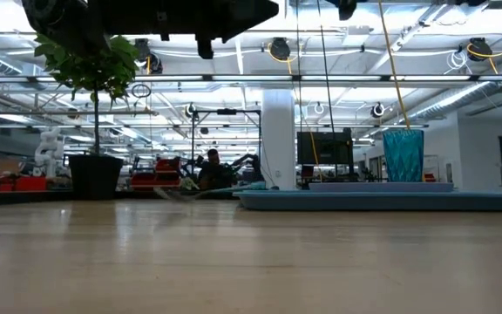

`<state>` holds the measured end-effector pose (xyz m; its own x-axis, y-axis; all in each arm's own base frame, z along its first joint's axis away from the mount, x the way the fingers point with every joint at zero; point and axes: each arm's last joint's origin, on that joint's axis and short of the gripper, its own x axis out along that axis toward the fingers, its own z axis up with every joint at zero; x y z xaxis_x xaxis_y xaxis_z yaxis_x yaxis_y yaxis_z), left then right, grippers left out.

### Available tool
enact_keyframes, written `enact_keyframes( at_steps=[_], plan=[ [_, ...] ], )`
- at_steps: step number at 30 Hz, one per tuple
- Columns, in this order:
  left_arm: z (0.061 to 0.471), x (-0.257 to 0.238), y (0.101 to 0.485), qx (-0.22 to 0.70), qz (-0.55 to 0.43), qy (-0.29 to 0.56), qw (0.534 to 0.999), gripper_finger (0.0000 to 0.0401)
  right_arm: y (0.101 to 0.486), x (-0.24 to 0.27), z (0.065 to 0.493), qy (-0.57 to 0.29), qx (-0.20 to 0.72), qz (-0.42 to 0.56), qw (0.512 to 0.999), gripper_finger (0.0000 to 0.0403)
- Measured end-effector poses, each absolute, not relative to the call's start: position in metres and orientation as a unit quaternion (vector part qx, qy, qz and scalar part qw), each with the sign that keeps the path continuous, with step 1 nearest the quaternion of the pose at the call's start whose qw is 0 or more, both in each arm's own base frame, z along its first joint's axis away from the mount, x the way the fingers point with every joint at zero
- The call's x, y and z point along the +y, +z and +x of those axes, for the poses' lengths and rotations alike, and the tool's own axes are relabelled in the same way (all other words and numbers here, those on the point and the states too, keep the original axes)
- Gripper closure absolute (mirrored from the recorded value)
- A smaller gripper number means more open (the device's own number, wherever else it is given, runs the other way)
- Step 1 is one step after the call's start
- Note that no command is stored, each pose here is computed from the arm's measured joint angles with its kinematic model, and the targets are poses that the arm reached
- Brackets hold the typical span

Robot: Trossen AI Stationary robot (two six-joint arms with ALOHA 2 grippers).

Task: Pick and place plate/cup/fork/spoon on tray
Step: Put the blue spoon on the blue tray to the left of the brown fork

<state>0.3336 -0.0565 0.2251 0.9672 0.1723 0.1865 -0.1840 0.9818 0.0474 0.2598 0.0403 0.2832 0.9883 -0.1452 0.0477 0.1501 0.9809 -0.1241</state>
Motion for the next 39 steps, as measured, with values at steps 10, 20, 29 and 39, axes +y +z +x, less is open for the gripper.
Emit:
enact_keyframes(
  at_steps=[10,20,29,39],
  plan=[
    [0.302,-0.034,0.241,0.084,-0.055,0.153,0.983,0.0381,0.276,0.034,0.246,-0.079,0.07,-0.037,0.994,0.0403],
    [0.283,-0.012,0.203,0.295,-0.045,0.216,0.93,0.0312,0.266,0.031,0.245,-0.084,0.118,-0.037,0.989,0.0403],
    [0.273,0.023,0.184,0.447,0.019,0.177,0.876,0.0297,0.261,0.022,0.246,-0.016,0.145,-0.039,0.988,0.0403],
    [0.305,0.038,0.17,0.537,0.169,0.061,0.824,0.0297,0.256,0.008,0.245,0.038,0.17,-0.051,0.983,0.0403]
  ],
)
